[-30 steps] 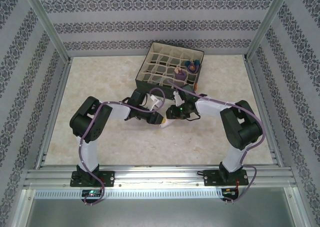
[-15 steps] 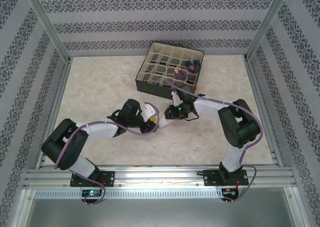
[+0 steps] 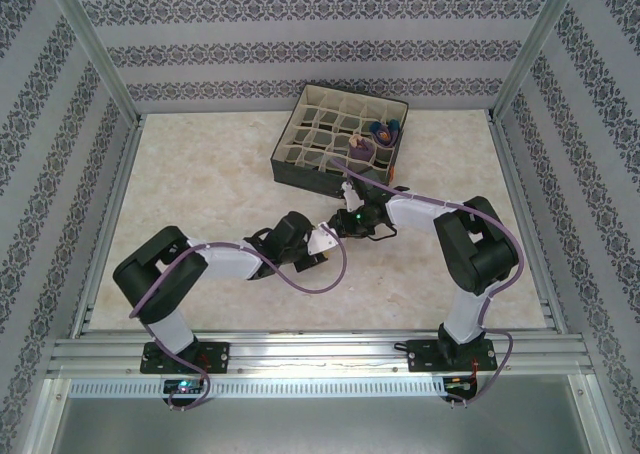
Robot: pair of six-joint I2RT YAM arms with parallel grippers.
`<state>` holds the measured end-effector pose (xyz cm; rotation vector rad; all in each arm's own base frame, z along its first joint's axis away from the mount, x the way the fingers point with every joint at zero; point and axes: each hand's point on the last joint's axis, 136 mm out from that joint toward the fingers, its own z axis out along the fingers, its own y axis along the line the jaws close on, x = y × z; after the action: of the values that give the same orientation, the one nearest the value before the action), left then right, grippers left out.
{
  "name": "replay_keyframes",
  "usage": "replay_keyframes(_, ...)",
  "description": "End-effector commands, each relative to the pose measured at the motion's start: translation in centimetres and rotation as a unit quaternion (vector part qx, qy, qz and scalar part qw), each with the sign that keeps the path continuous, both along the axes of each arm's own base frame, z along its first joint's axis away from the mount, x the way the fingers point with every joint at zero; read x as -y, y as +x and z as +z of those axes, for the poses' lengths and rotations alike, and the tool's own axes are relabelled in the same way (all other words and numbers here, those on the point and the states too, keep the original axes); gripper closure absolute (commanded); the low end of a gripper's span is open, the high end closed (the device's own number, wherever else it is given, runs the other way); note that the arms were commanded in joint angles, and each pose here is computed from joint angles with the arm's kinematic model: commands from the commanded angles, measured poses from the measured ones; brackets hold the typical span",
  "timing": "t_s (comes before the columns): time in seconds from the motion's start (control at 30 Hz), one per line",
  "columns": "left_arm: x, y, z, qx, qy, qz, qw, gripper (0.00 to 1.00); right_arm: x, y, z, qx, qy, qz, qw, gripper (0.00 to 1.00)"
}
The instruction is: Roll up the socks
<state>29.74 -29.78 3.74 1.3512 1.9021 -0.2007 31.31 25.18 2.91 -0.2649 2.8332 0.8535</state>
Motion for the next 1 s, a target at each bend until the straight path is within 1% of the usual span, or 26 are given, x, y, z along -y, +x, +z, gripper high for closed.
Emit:
replay_keyframes(0.0, 0.9, 0.9, 0.7, 0.019, -0.008, 0.002, 1.0, 0.64, 2.4, -2.7, -3.9, -0.069, -0.067, -0.014, 0.995, 0.64)
replay_keyframes(0.03, 1.0, 0.8, 0.6, 0.014, -0.013, 0.002, 1.0, 0.71, 2.4, -2.8, -3.9, -0.07, -0.067, -0.015, 0.995, 0.61)
replay_keyframes(0.1, 1.2, 0.5, 0.5, -0.002, -0.021, 0.005, 1.0, 0.88, 2.4, -2.5, -3.7, -0.068, -0.067, -0.027, 0.995, 0.49)
replay_keyframes(0.17, 1.1, 0.4, 0.4, -0.017, -0.027, 0.016, 0.999, 1.0, 2.5, -2.3, -3.2, -0.065, -0.061, -0.041, 0.995, 0.46)
replay_keyframes(0.27, 0.9, -0.1, -0.2, -0.06, -0.043, 0.032, 0.997, 1.0, 3.0, -1.7, -2.0, -0.056, -0.051, -0.071, 0.995, 0.44)
replay_keyframes(0.37, 0.6, -0.7, -0.8, -0.131, -0.076, 0.049, 0.987, 1.0, 3.7, -1.1, -0.9, -0.048, -0.04, -0.105, 0.992, 0.42)
replay_keyframes(0.5, 0.5, -1.3, -1.3, -0.214, -0.132, 0.068, 0.966, 1.0, 4.0, -0.7, 0.1, -0.046, -0.029, -0.131, 0.99, 0.41)
replay_keyframes(0.63, 0.6, -1.3, -1.9, -0.294, -0.185, 0.094, 0.933, 1.0, 3.6, -0.8, -0.5, -0.065, -0.025, -0.144, 0.987, 0.41)
replay_keyframes(0.77, 0.7, -1.3, -2.1, -0.325, -0.194, 0.101, 0.92, 1.0, 3.0, -1.0, -1.2, -0.08, -0.024, -0.155, 0.984, 0.4)
replay_keyframes(0.97, 1.1, -1.4, -2.6, -0.393, -0.22, 0.095, 0.888, 1.0, 1.0, -1.0, -1.8, -0.098, -0.015, -0.156, 0.983, 0.4)
